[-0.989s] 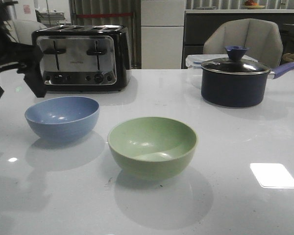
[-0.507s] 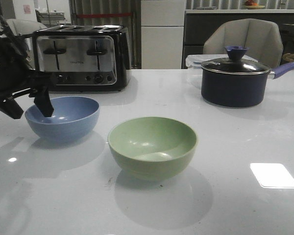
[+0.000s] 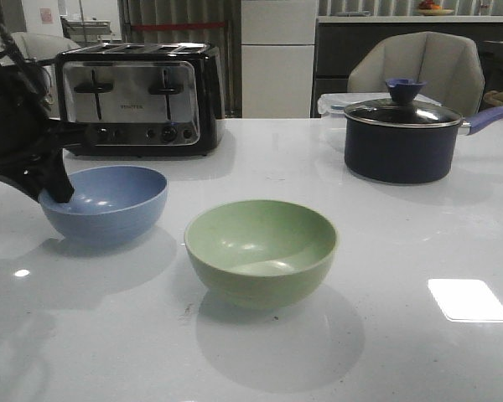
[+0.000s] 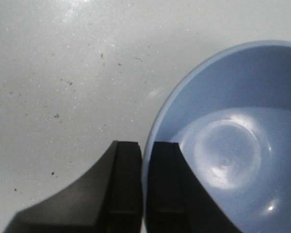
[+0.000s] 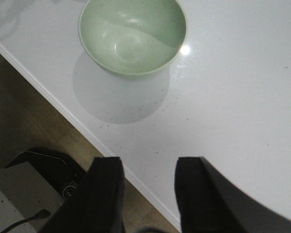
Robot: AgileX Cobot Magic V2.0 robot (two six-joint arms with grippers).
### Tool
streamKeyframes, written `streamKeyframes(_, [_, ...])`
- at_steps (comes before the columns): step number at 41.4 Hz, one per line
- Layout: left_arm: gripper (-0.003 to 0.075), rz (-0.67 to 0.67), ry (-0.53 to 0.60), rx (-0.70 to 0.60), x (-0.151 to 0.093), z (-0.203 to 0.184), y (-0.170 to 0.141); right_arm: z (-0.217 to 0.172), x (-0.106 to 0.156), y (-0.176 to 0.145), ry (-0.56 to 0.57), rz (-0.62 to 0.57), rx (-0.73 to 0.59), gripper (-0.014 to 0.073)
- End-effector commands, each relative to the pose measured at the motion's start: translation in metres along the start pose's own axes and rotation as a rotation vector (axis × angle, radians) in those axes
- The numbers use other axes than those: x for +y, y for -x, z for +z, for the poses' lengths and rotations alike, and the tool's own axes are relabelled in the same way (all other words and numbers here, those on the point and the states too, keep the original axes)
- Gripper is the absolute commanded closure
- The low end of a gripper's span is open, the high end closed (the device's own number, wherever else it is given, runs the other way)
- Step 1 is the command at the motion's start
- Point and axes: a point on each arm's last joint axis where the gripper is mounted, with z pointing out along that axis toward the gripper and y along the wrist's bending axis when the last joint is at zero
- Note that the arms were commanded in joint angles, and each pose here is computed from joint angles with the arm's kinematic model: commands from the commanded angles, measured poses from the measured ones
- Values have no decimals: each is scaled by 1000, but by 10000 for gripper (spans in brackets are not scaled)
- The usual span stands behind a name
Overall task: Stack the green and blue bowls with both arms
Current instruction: 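Lower the left gripper onto the rim of the light blue bowl and grasp it, then lift the blue bowl with the left gripper and carry it over the green bowl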
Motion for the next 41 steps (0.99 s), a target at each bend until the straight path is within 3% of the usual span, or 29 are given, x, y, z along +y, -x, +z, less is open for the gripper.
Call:
streamKeyframes(1, [627, 31, -21, -114, -11, -42, 16, -8, -1, 11, -19, -8, -89, 207])
streamKeyframes(8, [627, 124, -50, -140, -26, -81, 13, -8, -1, 11, -19, -8, -89, 207])
streamKeyframes(18, [627, 310, -147, -192, -82, -127, -1, -8, -1, 11, -19, -8, -89, 207])
streamKeyframes(29, [627, 419, -264, -184, -143, -119, -19, -8, -1, 11, -19, -8, -89, 207])
streamKeyframes(41, [627, 481, -296, -135, -176, -88, -23, -8, -1, 11, -19, -8, -90, 207])
